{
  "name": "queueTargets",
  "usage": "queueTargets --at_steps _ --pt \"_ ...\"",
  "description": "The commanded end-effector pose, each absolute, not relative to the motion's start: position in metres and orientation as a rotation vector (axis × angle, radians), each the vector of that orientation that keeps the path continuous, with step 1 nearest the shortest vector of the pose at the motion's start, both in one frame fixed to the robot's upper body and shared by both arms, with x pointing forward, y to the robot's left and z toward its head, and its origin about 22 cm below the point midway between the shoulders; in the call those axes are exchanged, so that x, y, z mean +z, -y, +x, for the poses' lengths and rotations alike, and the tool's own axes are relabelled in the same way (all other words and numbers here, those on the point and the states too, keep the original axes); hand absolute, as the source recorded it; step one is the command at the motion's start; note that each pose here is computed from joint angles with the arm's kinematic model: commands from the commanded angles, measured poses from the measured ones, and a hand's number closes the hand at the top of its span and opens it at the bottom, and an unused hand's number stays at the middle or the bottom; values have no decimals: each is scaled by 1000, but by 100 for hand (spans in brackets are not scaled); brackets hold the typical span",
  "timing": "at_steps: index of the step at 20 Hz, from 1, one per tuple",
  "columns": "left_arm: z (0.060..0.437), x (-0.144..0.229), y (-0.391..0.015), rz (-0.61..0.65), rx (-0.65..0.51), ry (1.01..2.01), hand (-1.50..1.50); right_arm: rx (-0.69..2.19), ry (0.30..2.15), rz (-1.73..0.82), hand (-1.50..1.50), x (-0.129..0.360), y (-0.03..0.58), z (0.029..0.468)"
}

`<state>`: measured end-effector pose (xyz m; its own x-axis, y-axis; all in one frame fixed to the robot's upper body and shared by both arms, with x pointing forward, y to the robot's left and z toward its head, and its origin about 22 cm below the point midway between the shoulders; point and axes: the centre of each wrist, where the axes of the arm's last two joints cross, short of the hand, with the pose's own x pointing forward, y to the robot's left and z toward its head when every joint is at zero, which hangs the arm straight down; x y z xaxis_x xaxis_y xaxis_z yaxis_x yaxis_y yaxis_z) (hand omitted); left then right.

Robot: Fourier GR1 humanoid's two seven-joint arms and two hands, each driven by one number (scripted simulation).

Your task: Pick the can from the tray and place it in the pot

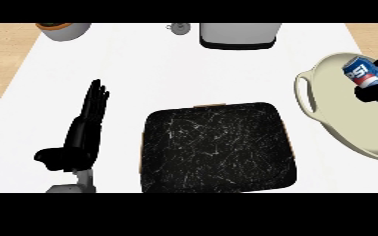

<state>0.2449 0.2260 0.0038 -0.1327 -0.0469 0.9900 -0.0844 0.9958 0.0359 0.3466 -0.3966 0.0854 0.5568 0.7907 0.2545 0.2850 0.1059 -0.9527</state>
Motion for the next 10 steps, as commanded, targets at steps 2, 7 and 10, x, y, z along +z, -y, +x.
queueTargets --at_steps 2,7,10 --pt "242 2 -227 96 17 1707 0 472 880 -1401 150 40 429 335" --pt "242 9 -225 104 36 1709 0 375 644 -1316 -150 23 445 330" --pt "253 3 -224 105 20 1706 0 396 718 -1197 -150 34 443 348"
